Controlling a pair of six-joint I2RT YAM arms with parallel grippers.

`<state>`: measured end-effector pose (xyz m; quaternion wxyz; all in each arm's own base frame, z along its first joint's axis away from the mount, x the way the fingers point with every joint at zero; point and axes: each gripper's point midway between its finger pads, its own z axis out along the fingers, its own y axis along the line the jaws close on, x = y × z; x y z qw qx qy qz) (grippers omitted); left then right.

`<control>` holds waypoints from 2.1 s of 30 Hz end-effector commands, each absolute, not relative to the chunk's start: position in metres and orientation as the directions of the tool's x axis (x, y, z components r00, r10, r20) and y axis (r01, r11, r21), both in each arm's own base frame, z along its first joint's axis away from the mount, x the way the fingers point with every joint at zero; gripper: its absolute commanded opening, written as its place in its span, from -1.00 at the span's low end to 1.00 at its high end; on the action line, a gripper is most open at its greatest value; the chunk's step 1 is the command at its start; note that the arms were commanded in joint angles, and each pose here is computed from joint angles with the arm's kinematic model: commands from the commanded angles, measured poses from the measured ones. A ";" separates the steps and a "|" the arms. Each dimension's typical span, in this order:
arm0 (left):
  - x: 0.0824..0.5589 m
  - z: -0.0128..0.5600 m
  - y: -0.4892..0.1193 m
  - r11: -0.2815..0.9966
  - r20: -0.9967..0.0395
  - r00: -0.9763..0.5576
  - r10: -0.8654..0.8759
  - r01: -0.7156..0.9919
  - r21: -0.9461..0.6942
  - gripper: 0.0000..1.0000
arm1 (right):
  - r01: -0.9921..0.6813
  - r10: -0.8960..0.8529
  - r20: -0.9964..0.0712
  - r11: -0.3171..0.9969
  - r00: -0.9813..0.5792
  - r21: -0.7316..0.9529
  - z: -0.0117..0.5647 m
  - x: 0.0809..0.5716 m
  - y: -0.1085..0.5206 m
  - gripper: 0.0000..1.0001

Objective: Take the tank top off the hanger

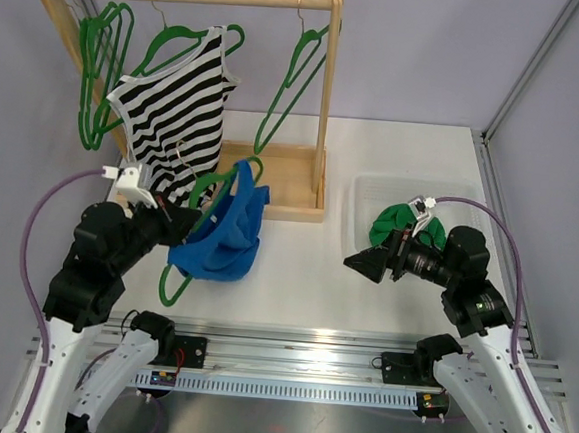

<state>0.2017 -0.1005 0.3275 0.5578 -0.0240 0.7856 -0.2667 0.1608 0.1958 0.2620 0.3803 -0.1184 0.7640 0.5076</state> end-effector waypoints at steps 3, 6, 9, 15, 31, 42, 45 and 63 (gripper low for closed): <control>0.166 0.297 -0.148 0.647 -0.762 -0.519 -0.388 0.436 -0.626 -1.00 | -0.600 0.270 -0.685 0.338 -0.676 0.725 0.272 0.168 0.211 0.99; 0.144 0.280 -0.166 0.516 -0.697 -0.597 -0.397 0.483 -0.707 -1.00 | -0.589 0.293 -0.686 0.360 -0.666 0.724 0.264 0.174 0.215 0.94; 0.132 0.275 -0.169 0.462 -0.671 -0.611 -0.419 0.493 -0.737 -1.00 | -0.573 0.296 -0.709 0.431 -0.640 0.697 0.252 0.180 0.226 0.91; 0.119 0.264 -0.176 0.359 -0.622 -0.649 -0.439 0.507 -0.783 -1.00 | -0.542 0.215 -0.747 0.568 -0.629 0.620 0.222 0.196 0.264 0.82; 0.118 0.236 -0.179 0.364 -0.596 -0.690 -0.411 0.475 -0.801 -1.00 | -0.543 0.054 -0.824 0.727 -0.564 0.419 0.197 0.255 0.325 0.36; 0.123 0.217 -0.161 0.537 -0.650 -0.666 -0.366 0.419 -0.732 -1.00 | -0.488 -0.013 -0.834 0.816 -0.551 0.309 0.179 0.262 0.303 -1.00; 0.116 0.219 -0.157 0.569 -0.678 -0.662 -0.319 0.439 -0.696 -1.00 | -0.358 -0.023 -0.833 0.910 -0.553 0.212 0.169 0.278 0.273 -1.00; 0.059 0.289 -0.160 0.440 -0.852 -0.480 -0.207 0.732 -0.520 -1.00 | -0.298 -0.004 -0.649 0.890 -0.761 0.344 0.138 0.283 0.250 -1.00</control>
